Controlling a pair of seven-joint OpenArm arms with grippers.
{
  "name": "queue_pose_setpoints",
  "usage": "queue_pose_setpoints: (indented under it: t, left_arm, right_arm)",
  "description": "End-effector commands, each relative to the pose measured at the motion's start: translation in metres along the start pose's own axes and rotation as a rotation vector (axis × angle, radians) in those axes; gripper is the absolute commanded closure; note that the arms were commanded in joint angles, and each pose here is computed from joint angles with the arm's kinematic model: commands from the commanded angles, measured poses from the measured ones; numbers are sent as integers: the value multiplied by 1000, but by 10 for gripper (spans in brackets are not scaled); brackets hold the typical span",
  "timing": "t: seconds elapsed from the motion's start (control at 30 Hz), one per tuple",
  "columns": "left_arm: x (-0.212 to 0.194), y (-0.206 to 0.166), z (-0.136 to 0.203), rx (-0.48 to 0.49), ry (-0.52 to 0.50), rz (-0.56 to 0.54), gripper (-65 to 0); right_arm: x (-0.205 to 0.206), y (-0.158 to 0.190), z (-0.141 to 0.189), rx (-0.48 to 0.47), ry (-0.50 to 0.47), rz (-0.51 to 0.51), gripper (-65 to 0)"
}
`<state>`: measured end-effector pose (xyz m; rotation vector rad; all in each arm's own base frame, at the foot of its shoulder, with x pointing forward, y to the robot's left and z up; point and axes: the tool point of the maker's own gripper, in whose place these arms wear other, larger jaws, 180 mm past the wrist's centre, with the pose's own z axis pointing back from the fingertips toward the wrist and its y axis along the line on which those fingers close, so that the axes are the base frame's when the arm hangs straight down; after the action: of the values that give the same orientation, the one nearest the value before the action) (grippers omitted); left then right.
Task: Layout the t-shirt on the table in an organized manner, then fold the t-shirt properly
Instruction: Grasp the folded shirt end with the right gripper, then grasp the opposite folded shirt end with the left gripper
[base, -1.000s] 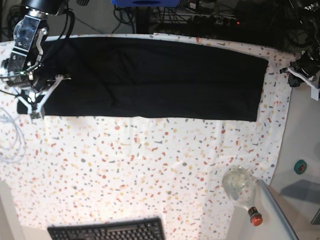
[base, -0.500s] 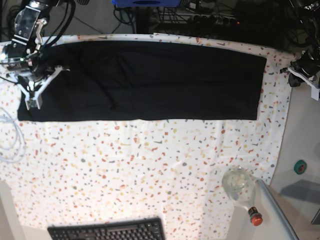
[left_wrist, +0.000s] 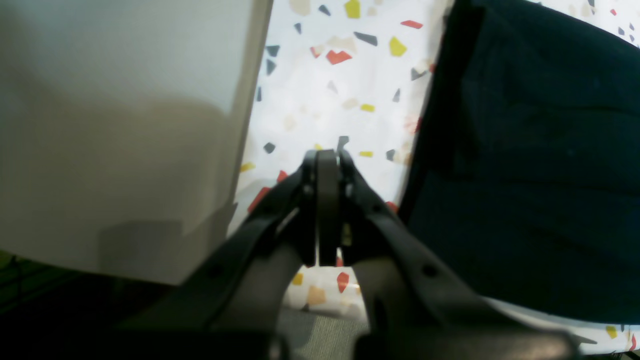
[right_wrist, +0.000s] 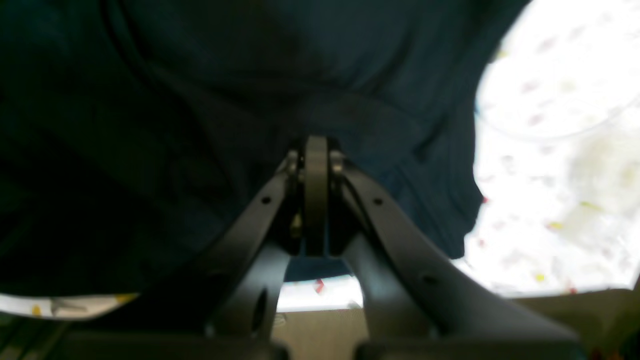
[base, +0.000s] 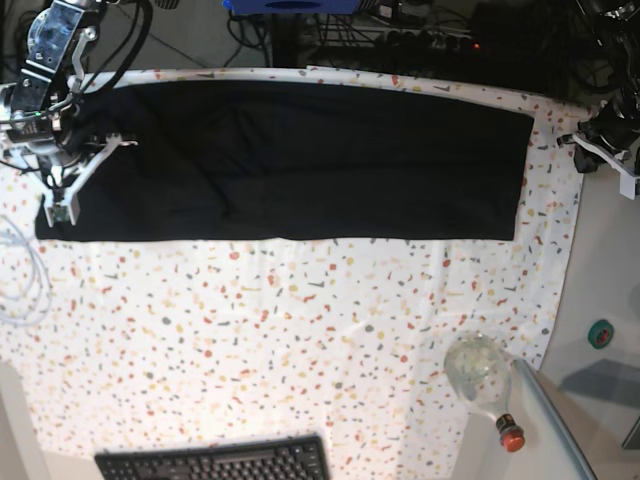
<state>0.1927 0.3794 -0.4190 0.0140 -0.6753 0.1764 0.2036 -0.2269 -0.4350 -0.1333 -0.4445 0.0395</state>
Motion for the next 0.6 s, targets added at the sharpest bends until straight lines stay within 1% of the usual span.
queue_pose_setpoints:
  t: [0.0, 0.07, 0.13, 0.17, 0.23, 0.27, 0.3, 0.4, 0.43, 0.47, 0.5, 0.53, 0.57]
  left_arm:
    - [15, 6, 5, 5, -42, -16, 0]
    - [15, 4, 4, -1, -41, -18, 0]
    - [21, -1, 6, -9, -55, -41, 0]
    - [25, -6, 9, -28, -66, -74, 0]
    - [34, -28, 19, -98, -104, -168, 0]
    - [38, -35, 24, -103, -127, -178, 0]
    - [42, -38, 29, -103, -152, -174, 0]
    - [51, -37, 39, -121, -228, -83, 0]
    - [48, -36, 37, -135, -221, -47, -44]
    - [42, -33, 35, -148, -210, -6, -189]
    - [37, -31, 31, -163, -201, 32, -306]
    - [37, -29, 27, -177, -200, 60, -415]
    - [31, -26, 24, -186, -190, 93, -500]
  right_arm:
    - [14, 0, -2, 5, -29, 9, 0]
    - [22, -2, -6, 8, -27, -9, 0]
    - [30, -12, 4, -25, -46, -27, 0]
    - [35, -14, 10, -37, -65, -29, 0]
    - [39, -9, 18, -38, -89, -28, 0]
    - [35, -7, 18, -34, -83, -20, 0]
    - [35, -4, 17, -28, -80, -10, 0]
    - [30, 3, 13, -10, -64, 4, 0]
    - [30, 5, 13, -5, -62, 7, 0]
    - [29, 5, 12, -2, -58, 8, 0]
    - [28, 7, 10, 2, -53, 6, 0]
    - [27, 7, 10, 3, -52, 6, 0]
    - [27, 7, 10, 3, -50, 6, 0]
